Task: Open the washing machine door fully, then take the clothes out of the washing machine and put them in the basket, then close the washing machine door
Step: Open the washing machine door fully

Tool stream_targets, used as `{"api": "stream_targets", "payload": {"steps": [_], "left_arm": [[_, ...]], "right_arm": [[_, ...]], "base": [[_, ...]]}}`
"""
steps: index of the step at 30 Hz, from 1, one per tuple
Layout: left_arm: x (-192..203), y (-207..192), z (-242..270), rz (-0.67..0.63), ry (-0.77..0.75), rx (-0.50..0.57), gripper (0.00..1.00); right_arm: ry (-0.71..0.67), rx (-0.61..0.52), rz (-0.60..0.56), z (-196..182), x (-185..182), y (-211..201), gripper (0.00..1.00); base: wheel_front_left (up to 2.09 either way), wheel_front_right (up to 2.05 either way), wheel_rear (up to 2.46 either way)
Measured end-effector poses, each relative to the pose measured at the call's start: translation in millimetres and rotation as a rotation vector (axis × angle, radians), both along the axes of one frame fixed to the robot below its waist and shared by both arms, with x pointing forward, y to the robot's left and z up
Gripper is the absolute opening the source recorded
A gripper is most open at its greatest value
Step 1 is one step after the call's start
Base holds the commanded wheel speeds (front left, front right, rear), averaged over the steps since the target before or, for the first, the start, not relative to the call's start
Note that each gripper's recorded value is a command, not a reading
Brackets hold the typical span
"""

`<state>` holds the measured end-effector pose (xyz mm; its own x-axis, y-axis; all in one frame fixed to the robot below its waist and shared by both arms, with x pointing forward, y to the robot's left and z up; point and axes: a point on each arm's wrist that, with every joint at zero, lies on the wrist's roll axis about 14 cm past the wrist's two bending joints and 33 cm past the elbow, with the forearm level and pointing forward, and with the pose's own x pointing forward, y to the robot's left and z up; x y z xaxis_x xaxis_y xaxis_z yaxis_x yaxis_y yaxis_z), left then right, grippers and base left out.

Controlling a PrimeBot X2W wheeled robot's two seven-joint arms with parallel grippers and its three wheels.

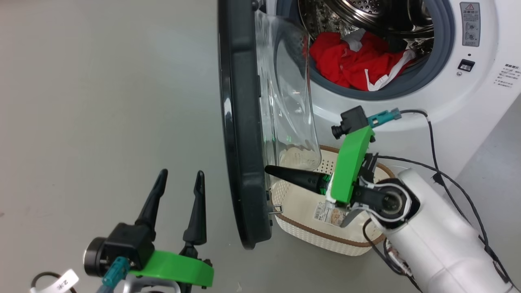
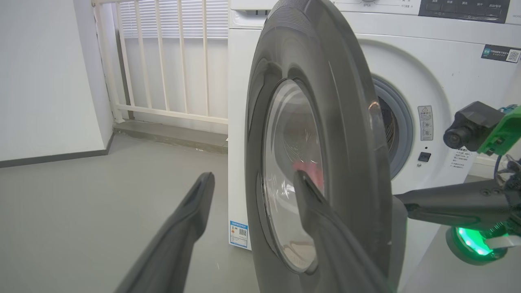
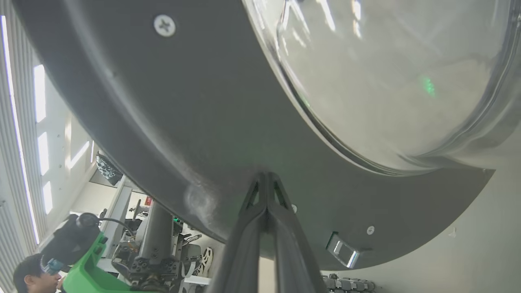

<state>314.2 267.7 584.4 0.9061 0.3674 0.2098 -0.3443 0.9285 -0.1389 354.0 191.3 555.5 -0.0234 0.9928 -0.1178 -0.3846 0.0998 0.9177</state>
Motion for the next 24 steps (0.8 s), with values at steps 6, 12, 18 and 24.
{"api": "stream_targets", "payload": {"steps": [6,12,18,24], "left_arm": [[-3.0,1.2,-4.1,0.000,0.010,-0.006,1.00],[-4.5,-0.4,-7.9,-0.003,0.013,-0.013,1.00],[-3.1,-2.3,-6.7,-0.011,0.003,-0.012,1.00],[-2.1,-3.0,-6.4,-0.011,-0.005,-0.008,1.00]], "right_arm": [[-0.136,-0.027,-0.083,-8.9,2.3,-9.2,1.00],[-0.410,-0.034,-0.253,-3.0,23.2,-26.1,1.00],[-0.667,-0.047,-0.385,1.6,37.8,-44.0,1.00],[-0.813,-0.053,-0.464,2.3,43.2,-56.4,1.00]], "base": [[0.00,0.00,0.00],[0.00,0.00,0.00],[0.00,0.00,0.00],[0.00,0.00,0.00]]}}
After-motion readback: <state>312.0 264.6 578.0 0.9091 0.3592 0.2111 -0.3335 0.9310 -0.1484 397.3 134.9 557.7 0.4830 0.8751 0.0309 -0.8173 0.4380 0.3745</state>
